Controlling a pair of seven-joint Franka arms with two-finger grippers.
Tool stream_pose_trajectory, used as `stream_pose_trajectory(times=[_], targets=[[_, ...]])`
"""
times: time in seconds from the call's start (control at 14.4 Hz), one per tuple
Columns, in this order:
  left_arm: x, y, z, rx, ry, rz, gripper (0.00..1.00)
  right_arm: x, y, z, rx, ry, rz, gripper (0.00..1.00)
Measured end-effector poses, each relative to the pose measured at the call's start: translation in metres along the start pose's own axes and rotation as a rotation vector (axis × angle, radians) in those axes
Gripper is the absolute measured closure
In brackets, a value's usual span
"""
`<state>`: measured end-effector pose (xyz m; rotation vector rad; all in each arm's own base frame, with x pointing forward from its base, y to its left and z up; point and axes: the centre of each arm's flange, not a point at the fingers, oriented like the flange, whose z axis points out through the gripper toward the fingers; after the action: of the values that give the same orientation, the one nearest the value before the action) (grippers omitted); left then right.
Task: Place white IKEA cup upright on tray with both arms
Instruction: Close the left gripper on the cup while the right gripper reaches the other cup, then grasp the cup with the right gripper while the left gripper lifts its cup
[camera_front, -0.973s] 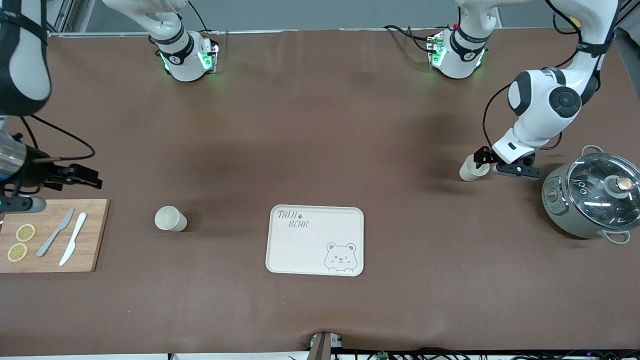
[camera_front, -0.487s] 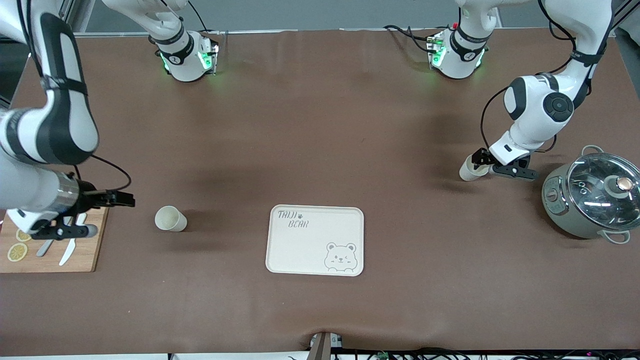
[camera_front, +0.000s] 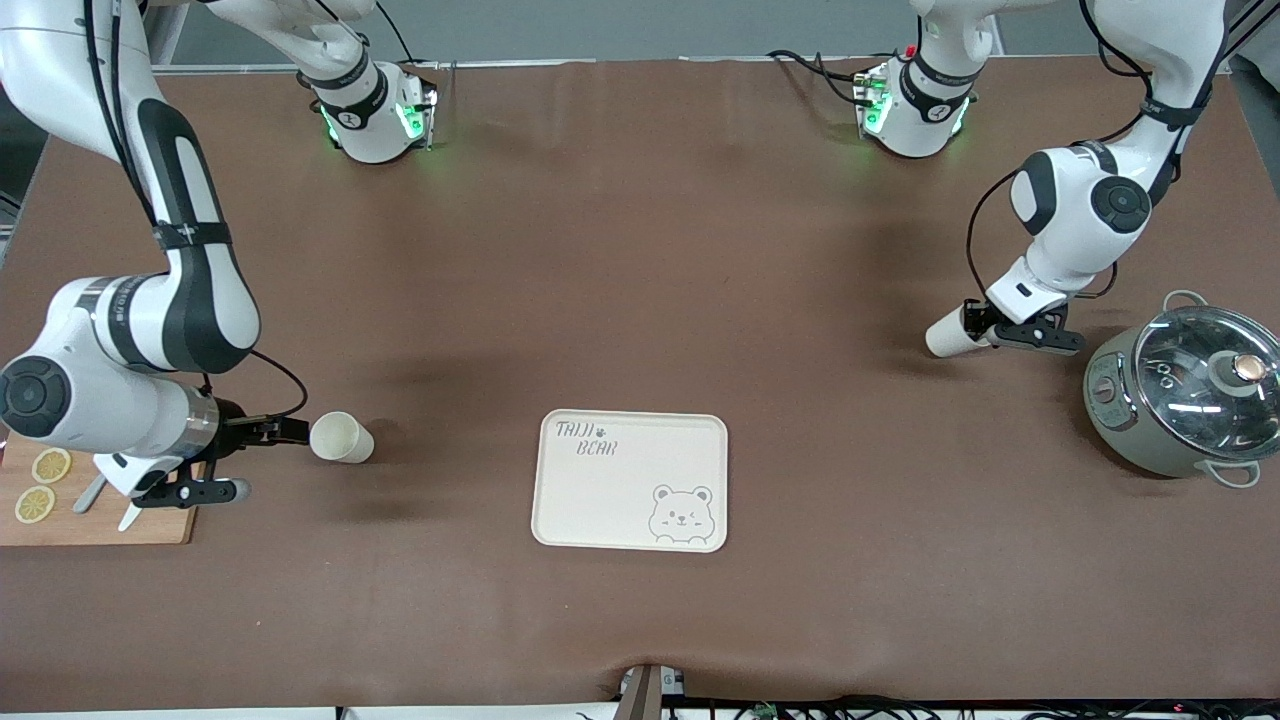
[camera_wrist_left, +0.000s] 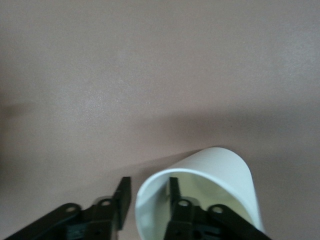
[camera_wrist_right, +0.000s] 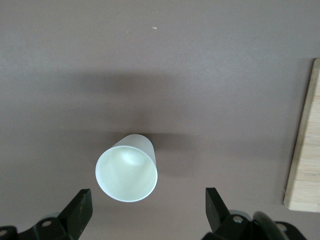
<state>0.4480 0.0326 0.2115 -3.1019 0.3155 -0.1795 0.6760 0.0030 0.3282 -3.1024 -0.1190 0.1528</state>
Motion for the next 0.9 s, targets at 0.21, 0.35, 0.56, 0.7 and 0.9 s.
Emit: stream_pose_trajectory(times=[0.21,0.35,0.56,0.7,0.9], targets=[[0.002,0.003,-0.006,0.004,0.019,0.007,0.87,-0.003,0.017,0.014,-0.001,0.002,-0.044,0.00],[0.004,0.003,-0.009,0.006,0.027,0.008,0.90,-0.005,0.030,0.031,-0.003,0.012,-0.058,0.00],[0.006,0.002,-0.011,0.008,0.034,-0.005,0.90,-0.007,0.031,0.050,-0.007,0.034,-0.066,0.00],[0.018,0.008,-0.017,0.007,0.053,-0.031,0.90,-0.008,0.029,0.058,-0.007,0.041,-0.069,0.00],[0.068,0.046,-0.045,-0.023,0.022,-0.099,0.90,-0.007,0.027,0.064,-0.007,0.043,-0.072,0.00]])
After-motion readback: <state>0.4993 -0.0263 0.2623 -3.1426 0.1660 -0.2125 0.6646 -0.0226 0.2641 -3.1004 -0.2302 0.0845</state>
